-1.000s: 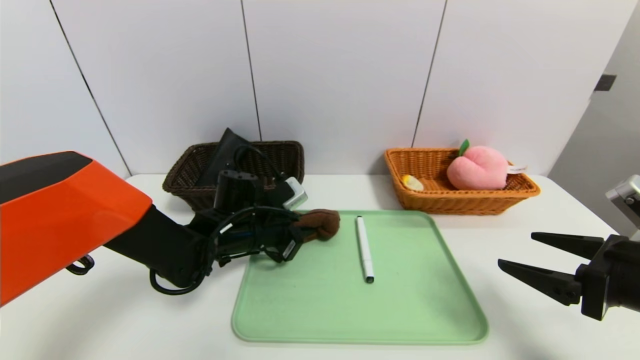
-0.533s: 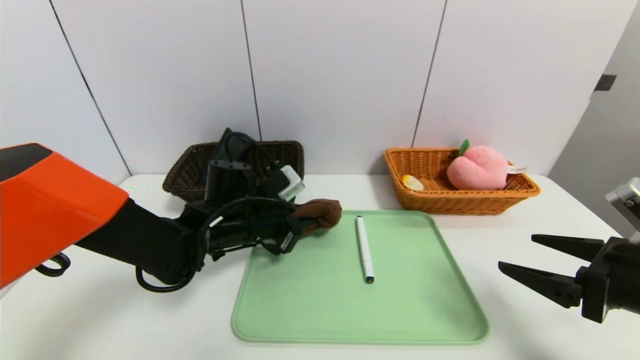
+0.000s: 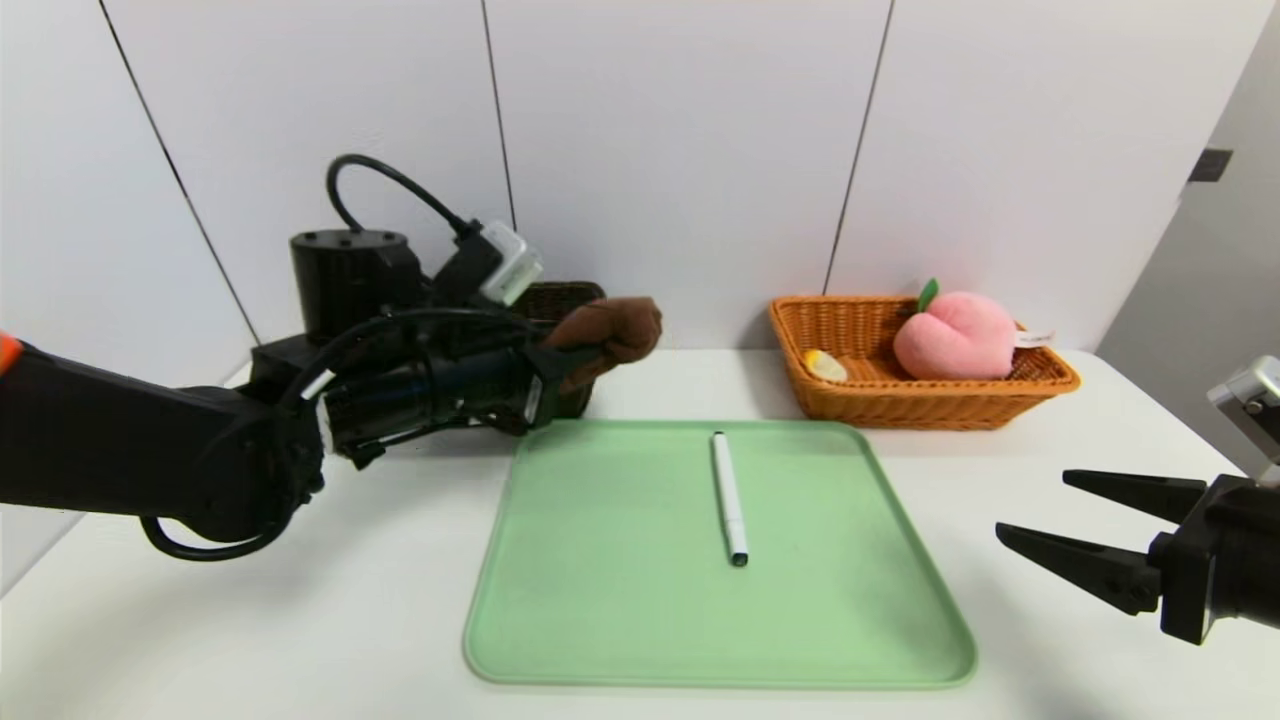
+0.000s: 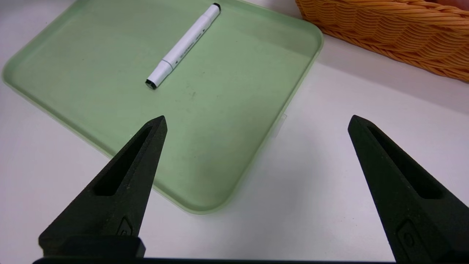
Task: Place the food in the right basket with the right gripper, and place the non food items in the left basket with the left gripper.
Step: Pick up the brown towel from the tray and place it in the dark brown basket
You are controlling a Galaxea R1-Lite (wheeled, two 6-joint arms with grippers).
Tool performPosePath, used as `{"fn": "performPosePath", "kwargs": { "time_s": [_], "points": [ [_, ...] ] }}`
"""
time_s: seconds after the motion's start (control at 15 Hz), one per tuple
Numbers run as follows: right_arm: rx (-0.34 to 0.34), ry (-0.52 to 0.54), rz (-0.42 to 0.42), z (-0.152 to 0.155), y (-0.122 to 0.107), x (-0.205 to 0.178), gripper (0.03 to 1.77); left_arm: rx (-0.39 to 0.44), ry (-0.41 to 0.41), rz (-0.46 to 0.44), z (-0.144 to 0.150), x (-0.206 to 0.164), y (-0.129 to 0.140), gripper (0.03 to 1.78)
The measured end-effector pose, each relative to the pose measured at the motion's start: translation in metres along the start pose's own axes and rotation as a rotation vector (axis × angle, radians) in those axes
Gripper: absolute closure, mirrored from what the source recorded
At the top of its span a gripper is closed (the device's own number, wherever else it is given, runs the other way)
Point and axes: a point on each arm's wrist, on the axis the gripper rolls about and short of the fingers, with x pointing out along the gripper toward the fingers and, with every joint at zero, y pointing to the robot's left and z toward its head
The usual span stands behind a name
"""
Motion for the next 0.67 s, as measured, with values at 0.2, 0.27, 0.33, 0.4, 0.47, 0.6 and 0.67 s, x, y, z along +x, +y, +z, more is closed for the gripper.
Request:
{"fn": "performPosePath", "kwargs": {
  "time_s": [0.2,0.27,0.33,0.4,0.47,0.6,0.67],
  "points": [
    [-0.003,-0.005,-0.003,0.004,-0.002,0.002,0.09,-0.028,-0.062,0.129,0.018,-0.018,0.038,1.44],
    [-0.003,-0.008,-0.004,0.006,-0.003,0.003,0.09,-0.038,-0.084,0.171,0.024,-0.023,0.052,1.44],
    [-0.006,-0.013,-0.005,0.009,-0.005,0.005,0.09,-0.042,-0.106,0.206,0.029,-0.025,0.064,1.44],
    [-0.008,-0.014,-0.006,0.012,-0.006,0.006,0.09,-0.042,-0.117,0.239,0.031,-0.027,0.077,1.44],
    [-0.010,-0.015,-0.006,0.013,-0.007,0.008,0.09,-0.040,-0.120,0.263,0.030,-0.027,0.087,1.44],
    [-0.010,-0.008,-0.005,0.013,-0.008,0.010,0.09,-0.040,-0.107,0.292,0.021,-0.020,0.101,1.44],
    [-0.008,-0.005,-0.004,0.013,-0.008,0.011,0.09,-0.041,-0.091,0.294,0.013,-0.014,0.105,1.44]
  ]
}}
